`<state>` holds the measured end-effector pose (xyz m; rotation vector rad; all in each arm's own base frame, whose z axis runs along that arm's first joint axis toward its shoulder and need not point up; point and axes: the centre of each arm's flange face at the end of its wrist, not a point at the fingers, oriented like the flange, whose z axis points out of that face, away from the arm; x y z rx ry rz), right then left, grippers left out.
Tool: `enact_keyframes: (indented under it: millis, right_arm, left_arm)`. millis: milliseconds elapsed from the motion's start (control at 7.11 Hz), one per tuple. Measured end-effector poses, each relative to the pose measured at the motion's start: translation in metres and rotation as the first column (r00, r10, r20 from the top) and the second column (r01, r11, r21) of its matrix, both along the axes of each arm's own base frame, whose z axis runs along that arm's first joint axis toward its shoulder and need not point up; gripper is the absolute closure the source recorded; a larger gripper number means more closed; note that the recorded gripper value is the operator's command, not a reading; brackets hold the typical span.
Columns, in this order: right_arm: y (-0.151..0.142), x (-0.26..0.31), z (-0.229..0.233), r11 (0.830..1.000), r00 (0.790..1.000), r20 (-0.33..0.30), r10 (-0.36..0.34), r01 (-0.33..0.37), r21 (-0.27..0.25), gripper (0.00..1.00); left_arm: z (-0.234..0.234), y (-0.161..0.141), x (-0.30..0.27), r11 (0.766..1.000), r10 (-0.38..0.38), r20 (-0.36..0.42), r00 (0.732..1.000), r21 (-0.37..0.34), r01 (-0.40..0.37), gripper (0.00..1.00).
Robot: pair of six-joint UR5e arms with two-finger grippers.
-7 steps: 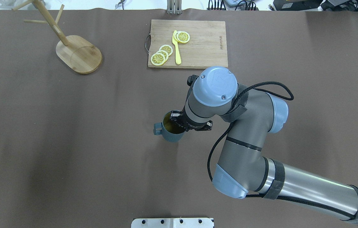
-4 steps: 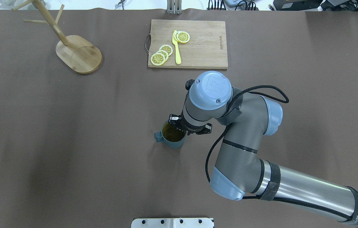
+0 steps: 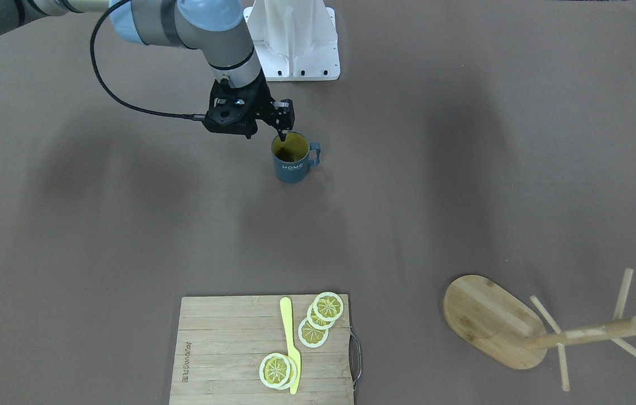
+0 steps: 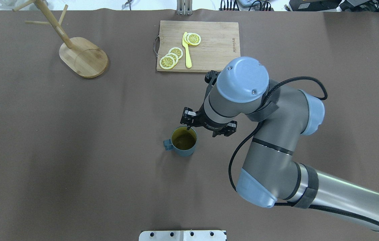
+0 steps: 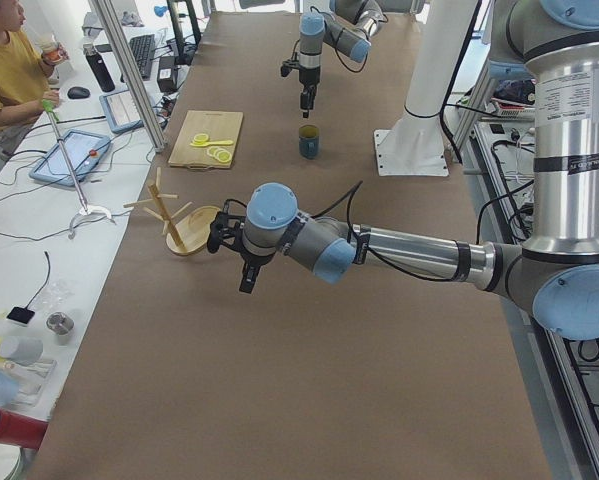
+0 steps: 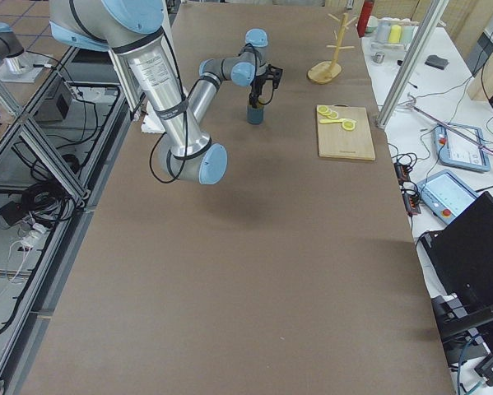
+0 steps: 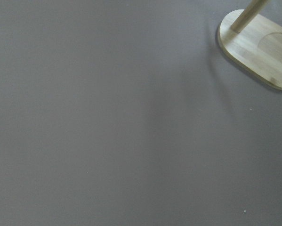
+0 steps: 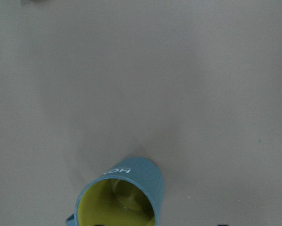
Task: Hang cup on storage rack
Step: 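Release the mug and raise the right gripper while the left arm reaches in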
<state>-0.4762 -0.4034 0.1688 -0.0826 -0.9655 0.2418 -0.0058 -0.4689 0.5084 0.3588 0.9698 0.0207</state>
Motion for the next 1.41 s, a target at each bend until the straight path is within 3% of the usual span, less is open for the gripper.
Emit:
enact_keyframes:
  millis: [141, 281, 563, 704, 1126, 1407]
  right_arm:
    - [-0.006, 0.035, 0.012, 1.000, 1.000, 0.008, 0.006, -0.005, -0.012, 0.00]
    - [-0.013, 0.063, 0.029, 1.000, 1.000, 0.000, 0.010, -0.010, -0.006, 0.00]
    - [-0.031, 0.101, 0.064, 0.999, 0.999, -0.042, -0.008, 0.010, 0.044, 0.00]
    - [-0.041, 0.117, 0.081, 0.998, 0.998, -0.063, -0.014, 0.018, 0.063, 0.00]
    - [-0.077, 0.168, 0.129, 0.991, 0.991, -0.129, -0.038, 0.054, 0.124, 0.00]
    - [-0.097, 0.195, 0.155, 0.988, 0.986, -0.160, -0.044, 0.067, 0.138, 0.00]
  left_arm:
    - [-0.032, 0.004, 0.023, 0.999, 0.013, -0.033, 0.999, 0.047, -0.012, 0.04]
    - [-0.060, 0.002, 0.051, 0.996, 0.038, -0.072, 0.997, 0.083, -0.032, 0.17]
    - [-0.124, -0.011, 0.128, 0.981, 0.115, -0.109, 0.987, 0.167, -0.096, 0.20]
    - [-0.150, -0.012, 0.176, 0.965, 0.145, -0.088, 0.985, 0.233, -0.122, 0.28]
    - [-0.205, 0.015, 0.311, 0.897, 0.223, -0.028, 0.974, 0.398, -0.194, 0.29]
    - [-0.219, 0.038, 0.362, 0.855, 0.268, 0.002, 0.963, 0.461, -0.239, 0.28]
